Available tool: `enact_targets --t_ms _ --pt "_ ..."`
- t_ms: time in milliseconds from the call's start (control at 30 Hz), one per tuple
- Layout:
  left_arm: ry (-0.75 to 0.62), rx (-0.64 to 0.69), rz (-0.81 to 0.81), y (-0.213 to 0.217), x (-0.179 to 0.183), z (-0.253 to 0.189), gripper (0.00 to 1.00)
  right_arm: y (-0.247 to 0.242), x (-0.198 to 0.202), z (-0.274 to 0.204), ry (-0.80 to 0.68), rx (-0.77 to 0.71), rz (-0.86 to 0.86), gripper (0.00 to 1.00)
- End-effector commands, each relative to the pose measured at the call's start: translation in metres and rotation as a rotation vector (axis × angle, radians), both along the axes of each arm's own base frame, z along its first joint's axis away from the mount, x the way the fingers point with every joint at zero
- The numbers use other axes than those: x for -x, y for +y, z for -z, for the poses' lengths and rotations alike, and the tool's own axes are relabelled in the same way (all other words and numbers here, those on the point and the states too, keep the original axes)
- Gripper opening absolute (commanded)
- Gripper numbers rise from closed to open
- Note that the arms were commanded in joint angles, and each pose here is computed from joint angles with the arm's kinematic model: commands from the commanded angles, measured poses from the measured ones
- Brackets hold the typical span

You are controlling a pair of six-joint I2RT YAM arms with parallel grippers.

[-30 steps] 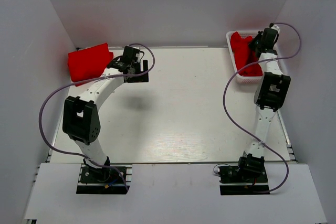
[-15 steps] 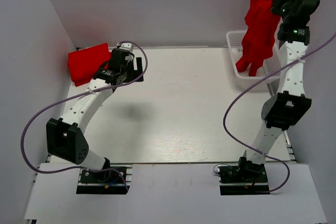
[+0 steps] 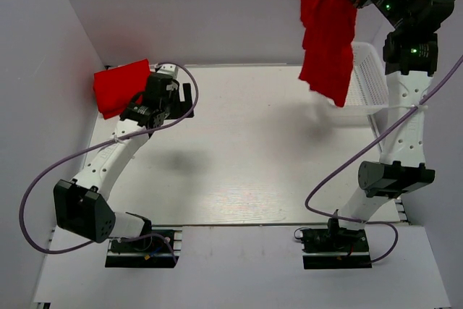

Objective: Fold and stack the t-shirts
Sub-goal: Move the tshirt to the center of the board

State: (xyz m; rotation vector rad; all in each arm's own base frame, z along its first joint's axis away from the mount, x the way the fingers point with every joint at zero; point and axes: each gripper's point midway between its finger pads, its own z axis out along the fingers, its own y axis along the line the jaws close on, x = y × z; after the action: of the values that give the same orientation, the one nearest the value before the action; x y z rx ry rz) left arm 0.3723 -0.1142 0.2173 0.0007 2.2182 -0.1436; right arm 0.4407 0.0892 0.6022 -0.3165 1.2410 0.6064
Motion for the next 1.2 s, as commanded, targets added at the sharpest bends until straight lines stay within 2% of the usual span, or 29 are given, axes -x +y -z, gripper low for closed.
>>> enact_targets --t_ms 0,167,367,467,533,567,667,767,800,833,967,1167 --pt "-0.052 0.000 -0.040 0.012 0.008 -0.020 0.99 0.053 0.077 -0.050 -0.183 0.039 -0.310 0.00" --pt "-0.102 0.022 -0.067 0.018 0.016 -0.040 0.99 0.083 0.102 -0.040 -0.170 0.055 -0.451 0.00" --pt "-0.079 0.019 -0.151 0.034 0.036 -0.041 0.99 0.118 0.101 0.019 -0.058 0.092 -0.574 0.00" --pt "-0.057 0.018 -0.157 0.035 0.039 -0.035 0.99 0.136 0.090 0.073 0.078 0.094 -0.629 0.00" --pt "-0.049 0.022 -0.162 0.035 0.041 -0.034 0.99 0.145 0.079 0.138 0.236 0.081 -0.630 0.00" --pt "-0.040 0.018 -0.162 0.036 0.042 -0.030 0.99 0.152 0.075 0.157 0.275 0.071 -0.609 0.00" --pt "-0.015 0.007 -0.162 0.034 0.038 -0.021 0.99 0.160 0.065 0.259 0.520 0.059 -0.516 0.00" --pt "0.013 -0.006 -0.162 0.034 0.036 -0.016 0.99 0.160 0.069 0.352 0.792 0.101 -0.446 0.35" --pt "0.030 -0.013 -0.162 0.033 0.034 -0.010 0.99 0.158 0.076 0.380 0.860 0.114 -0.430 0.71" --pt "0.032 -0.008 -0.155 0.031 0.034 -0.010 0.99 0.153 0.072 0.390 0.879 0.124 -0.374 0.90" --pt "0.062 -0.007 -0.126 0.025 0.031 -0.002 0.99 0.139 0.064 0.400 0.918 0.181 -0.251 0.90" --pt "0.051 -0.018 -0.114 0.025 0.029 -0.006 0.99 0.112 0.045 0.343 0.762 0.200 -0.069 0.90"
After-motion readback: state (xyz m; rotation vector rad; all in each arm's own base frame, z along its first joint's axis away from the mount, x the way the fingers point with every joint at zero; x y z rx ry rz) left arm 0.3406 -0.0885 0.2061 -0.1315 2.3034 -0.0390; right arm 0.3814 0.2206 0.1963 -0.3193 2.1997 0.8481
